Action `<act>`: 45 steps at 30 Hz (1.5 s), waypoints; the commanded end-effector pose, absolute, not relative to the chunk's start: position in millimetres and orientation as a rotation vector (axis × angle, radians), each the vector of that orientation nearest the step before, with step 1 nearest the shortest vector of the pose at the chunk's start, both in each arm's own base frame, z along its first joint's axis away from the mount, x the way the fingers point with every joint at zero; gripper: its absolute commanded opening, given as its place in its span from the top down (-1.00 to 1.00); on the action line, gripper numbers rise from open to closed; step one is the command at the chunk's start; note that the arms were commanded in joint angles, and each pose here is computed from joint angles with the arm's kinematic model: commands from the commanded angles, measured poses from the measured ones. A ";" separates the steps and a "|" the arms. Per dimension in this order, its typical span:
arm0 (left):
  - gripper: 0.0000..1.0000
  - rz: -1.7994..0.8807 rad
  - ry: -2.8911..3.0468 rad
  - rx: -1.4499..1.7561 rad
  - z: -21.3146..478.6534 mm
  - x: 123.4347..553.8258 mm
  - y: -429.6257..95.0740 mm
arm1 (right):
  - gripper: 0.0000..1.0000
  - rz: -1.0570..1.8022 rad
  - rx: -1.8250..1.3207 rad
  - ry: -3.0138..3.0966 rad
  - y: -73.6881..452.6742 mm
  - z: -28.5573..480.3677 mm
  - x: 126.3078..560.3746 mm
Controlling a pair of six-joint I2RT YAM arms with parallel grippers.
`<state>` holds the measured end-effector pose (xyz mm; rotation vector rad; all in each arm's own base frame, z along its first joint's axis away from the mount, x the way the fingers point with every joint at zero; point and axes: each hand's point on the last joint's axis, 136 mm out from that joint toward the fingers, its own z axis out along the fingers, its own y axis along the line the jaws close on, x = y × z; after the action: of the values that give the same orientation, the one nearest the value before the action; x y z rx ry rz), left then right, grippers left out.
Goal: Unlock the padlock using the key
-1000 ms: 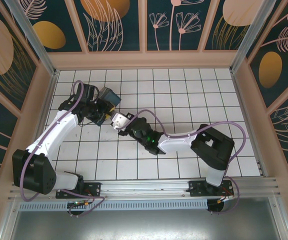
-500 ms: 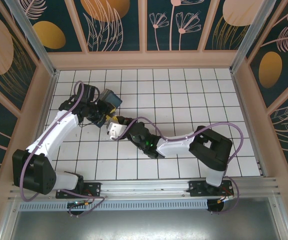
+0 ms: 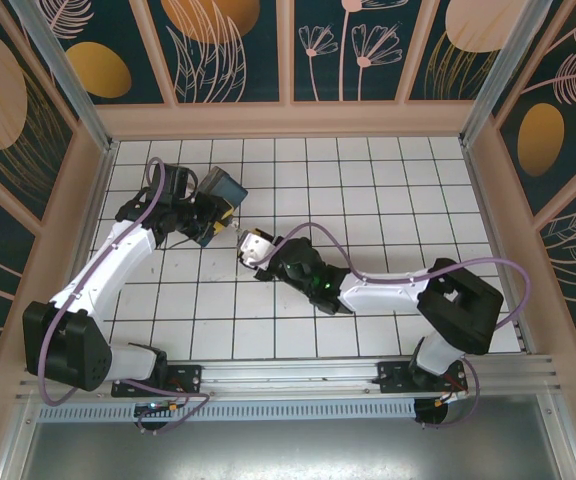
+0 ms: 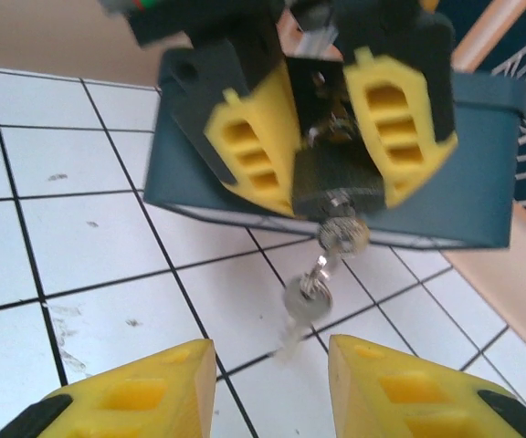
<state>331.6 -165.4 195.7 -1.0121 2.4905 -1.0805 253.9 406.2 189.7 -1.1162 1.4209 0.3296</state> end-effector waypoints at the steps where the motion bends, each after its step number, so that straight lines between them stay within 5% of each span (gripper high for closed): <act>1: 0.68 -1.179 2.381 -0.924 233.0 343.6 -170.1 | 0.25 0.495 -0.957 1.531 402.6 206.2 273.7; 13: 0.68 -1.182 2.379 -0.909 235.1 345.1 -170.9 | 0.22 1.292 -0.748 1.709 423.5 234.3 280.1; 22: 0.68 -1.153 2.408 -0.898 230.8 344.7 -170.1 | 0.14 0.277 -1.052 1.270 374.5 200.4 277.0; 27: 0.69 -1.146 2.419 -0.898 228.1 343.5 -170.1 | 0.16 0.027 -1.127 1.063 385.7 201.5 286.2; 45: 0.68 -1.155 2.415 -0.876 232.1 343.6 -171.0 | 0.22 0.010 -1.112 0.783 419.7 242.5 273.7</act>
<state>335.5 -167.5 203.3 -0.9696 2.4809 -1.0948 270.7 415.8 224.4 -1.1418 0.8370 0.0057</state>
